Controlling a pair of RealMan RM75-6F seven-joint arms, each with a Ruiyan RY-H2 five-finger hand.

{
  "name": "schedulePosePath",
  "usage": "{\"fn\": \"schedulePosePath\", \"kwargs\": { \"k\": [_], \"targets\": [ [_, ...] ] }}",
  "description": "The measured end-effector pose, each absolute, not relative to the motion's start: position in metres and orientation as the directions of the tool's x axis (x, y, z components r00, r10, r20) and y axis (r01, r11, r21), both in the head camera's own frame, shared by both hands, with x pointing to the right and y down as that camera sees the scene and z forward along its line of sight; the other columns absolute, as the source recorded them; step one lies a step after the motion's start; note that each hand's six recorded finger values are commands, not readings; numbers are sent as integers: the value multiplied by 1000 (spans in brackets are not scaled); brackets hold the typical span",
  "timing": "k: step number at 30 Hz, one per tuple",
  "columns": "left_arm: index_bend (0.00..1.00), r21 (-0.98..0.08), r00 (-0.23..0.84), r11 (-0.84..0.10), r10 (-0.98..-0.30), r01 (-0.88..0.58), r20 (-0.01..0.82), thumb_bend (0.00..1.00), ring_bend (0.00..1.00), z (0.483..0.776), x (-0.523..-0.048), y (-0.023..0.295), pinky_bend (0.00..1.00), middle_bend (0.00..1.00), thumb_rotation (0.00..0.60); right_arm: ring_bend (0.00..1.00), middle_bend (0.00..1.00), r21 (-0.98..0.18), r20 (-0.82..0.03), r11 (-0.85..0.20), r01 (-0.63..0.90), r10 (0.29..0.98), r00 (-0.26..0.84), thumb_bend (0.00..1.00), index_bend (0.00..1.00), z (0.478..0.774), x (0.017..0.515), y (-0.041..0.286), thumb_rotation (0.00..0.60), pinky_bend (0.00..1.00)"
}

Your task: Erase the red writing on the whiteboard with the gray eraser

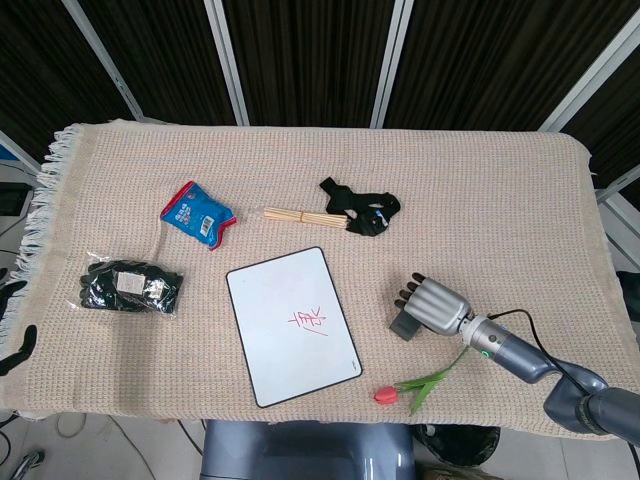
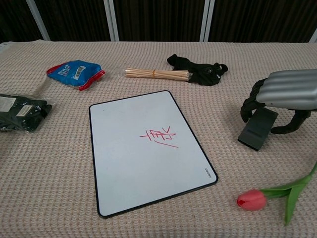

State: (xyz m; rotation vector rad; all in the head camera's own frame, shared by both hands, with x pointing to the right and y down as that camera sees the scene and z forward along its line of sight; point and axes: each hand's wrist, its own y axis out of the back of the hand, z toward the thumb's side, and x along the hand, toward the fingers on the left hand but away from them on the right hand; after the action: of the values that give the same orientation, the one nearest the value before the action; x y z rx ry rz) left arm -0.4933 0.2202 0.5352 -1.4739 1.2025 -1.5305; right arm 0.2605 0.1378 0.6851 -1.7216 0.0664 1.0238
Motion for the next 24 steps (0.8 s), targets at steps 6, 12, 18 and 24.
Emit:
{"fn": "schedulePosePath", "kwargs": {
  "k": [6, 12, 18, 24],
  "targets": [
    [195, -934, -122, -337, -929, -120, 351, 385, 0, 535, -493, 220, 12, 37, 600, 355, 380, -752, -657, -419, -508, 419, 627, 398, 379, 685, 259, 139, 600, 271],
    [195, -934, -124, -336, -929, -121, 350, 385, 0, 535, -494, 220, 12, 37, 600, 374, 391, -750, -659, -424, -507, 417, 626, 407, 398, 686, 257, 140, 600, 304],
    [195, -934, -127, -335, -928, -123, 349, 386, 0, 535, -494, 220, 12, 37, 600, 433, 443, -752, -657, -433, -498, 419, 627, 464, 444, 685, 256, 140, 600, 402],
    [195, -934, -130, -334, -928, -128, 349, 385, 0, 535, -494, 220, 12, 37, 600, 444, 456, -765, -639, -444, -466, 436, 634, 466, 475, 680, 254, 136, 600, 408]
  ]
}}
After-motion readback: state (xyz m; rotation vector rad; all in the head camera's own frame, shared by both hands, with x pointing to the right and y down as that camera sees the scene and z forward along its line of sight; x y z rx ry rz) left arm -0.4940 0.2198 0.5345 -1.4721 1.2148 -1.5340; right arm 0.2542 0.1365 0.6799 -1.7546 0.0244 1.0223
